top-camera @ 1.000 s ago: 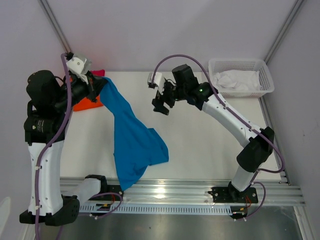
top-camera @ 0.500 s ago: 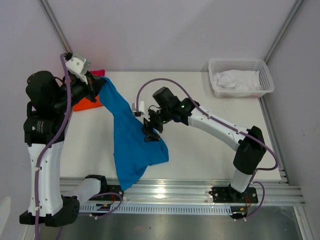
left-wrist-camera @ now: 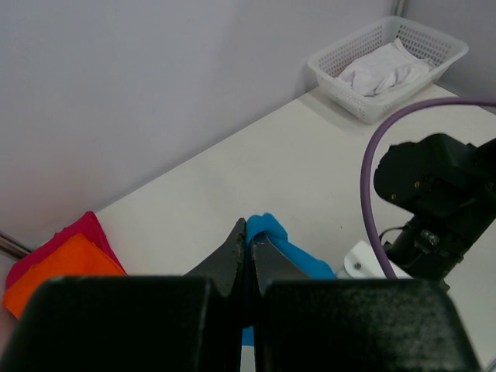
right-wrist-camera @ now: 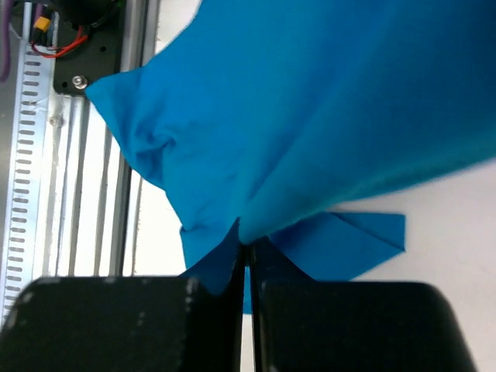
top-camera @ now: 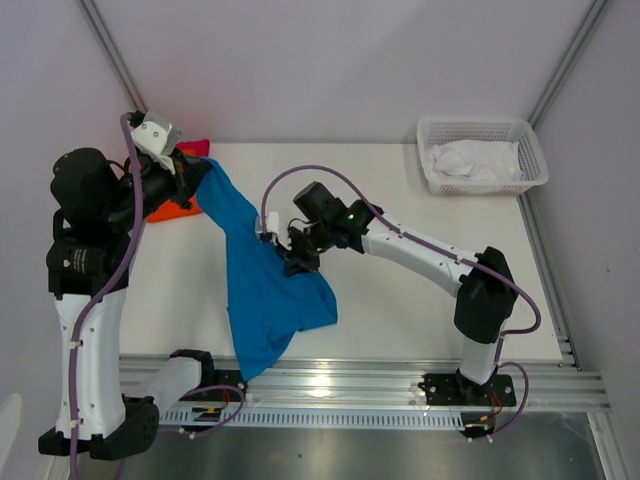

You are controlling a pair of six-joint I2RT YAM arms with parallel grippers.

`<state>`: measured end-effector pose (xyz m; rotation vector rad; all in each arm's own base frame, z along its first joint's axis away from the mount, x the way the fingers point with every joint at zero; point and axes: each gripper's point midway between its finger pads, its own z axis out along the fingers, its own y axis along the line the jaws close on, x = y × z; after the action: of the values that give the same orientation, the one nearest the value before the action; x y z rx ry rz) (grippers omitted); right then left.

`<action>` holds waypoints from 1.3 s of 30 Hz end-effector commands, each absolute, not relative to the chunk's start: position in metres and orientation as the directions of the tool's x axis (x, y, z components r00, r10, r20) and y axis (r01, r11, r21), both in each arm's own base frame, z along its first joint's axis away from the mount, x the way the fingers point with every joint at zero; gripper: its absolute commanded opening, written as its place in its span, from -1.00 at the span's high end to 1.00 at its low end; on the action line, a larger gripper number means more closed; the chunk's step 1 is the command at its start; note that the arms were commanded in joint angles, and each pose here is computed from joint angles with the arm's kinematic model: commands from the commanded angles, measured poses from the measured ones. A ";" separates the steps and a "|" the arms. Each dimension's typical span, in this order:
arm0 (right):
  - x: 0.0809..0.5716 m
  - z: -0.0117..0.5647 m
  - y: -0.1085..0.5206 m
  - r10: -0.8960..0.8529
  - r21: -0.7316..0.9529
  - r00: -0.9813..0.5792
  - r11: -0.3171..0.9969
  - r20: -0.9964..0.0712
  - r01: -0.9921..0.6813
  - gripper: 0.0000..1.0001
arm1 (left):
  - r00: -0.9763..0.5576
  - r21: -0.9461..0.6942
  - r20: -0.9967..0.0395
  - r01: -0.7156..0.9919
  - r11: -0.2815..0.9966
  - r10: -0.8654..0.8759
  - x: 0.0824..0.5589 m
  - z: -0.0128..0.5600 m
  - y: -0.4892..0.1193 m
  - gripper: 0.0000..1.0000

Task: Fold and stack the t-shirts
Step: Flatten the tshirt out

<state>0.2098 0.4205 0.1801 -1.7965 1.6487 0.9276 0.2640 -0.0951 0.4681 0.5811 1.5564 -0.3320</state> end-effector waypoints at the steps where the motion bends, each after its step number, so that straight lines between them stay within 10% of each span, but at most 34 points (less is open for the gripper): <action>1: 0.246 0.225 0.413 -0.578 -0.030 0.047 -0.039 -0.815 -0.999 1.00 | 0.065 0.179 -0.983 0.523 0.833 0.170 0.262 0.479 -0.090 0.99; 9: 0.348 0.365 0.311 -0.470 -0.246 0.069 0.325 -0.880 -0.913 1.00 | 0.041 0.154 -0.987 0.554 0.818 0.158 0.264 0.469 -0.096 0.99; 23: 0.353 0.571 0.163 -0.225 -0.297 0.197 0.786 -0.954 -0.542 1.00 | 0.036 0.196 -0.979 0.431 0.881 0.201 0.268 0.458 -0.072 0.99; 39: 0.253 0.507 0.254 -0.025 0.253 -0.259 0.142 -0.966 -0.957 1.00 | 0.005 0.146 -0.985 0.553 0.820 0.172 0.195 0.498 -0.091 0.99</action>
<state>0.2758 0.2405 0.5126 -0.9507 1.4951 1.0034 0.1975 -0.0866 0.5233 0.5840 1.4483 -0.2603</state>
